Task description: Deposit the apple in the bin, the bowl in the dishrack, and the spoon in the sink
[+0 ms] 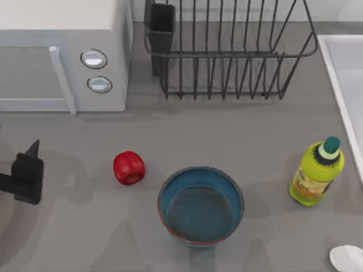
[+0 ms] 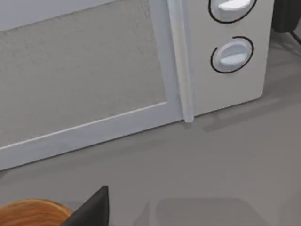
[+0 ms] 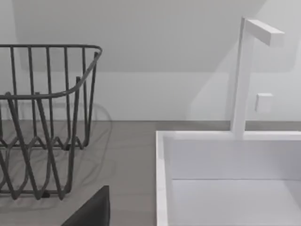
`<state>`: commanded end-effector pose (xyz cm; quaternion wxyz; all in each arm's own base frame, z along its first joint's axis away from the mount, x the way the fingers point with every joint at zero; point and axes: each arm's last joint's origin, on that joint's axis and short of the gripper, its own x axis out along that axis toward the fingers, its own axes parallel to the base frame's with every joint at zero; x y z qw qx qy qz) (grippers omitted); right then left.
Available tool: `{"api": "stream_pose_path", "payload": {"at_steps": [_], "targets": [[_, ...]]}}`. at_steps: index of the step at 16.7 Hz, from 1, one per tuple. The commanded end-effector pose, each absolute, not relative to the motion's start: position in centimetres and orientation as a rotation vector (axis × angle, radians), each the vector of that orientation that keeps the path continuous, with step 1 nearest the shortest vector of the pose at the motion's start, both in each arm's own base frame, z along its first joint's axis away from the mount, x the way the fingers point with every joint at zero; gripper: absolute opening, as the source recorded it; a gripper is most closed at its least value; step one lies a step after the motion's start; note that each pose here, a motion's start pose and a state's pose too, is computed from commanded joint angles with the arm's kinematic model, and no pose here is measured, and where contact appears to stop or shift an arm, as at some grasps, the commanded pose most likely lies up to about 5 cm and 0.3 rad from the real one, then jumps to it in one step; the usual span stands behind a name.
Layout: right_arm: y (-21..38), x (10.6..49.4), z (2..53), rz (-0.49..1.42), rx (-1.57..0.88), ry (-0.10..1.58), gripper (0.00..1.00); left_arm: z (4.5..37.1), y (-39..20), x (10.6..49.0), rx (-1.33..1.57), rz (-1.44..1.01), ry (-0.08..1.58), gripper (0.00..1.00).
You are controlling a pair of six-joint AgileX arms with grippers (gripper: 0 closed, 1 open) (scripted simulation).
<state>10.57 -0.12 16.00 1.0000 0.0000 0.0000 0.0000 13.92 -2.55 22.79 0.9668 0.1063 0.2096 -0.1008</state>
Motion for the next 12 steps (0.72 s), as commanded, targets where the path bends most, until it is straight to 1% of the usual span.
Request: {"api": "stream_pose_path", "payload": {"at_steps": [3,6,9,12], "targets": [[-0.1,10.6,16.0,0.000,0.000,0.000,1.00,25.0,-4.5,17.2,0.337,-0.311,0.620,1.00],[-0.1,10.6,16.0,0.000,0.000,0.000,1.00,26.0,-7.2,21.4,0.475,-0.431,0.822,1.00],[-0.1,10.6,16.0,0.000,0.000,0.000,1.00,25.4,-10.7,25.7,0.616,-0.554,1.013,1.00],[-0.1,10.6,16.0,0.000,0.000,0.000,1.00,23.4,-14.3,29.3,0.744,-0.665,1.181,1.00]]}}
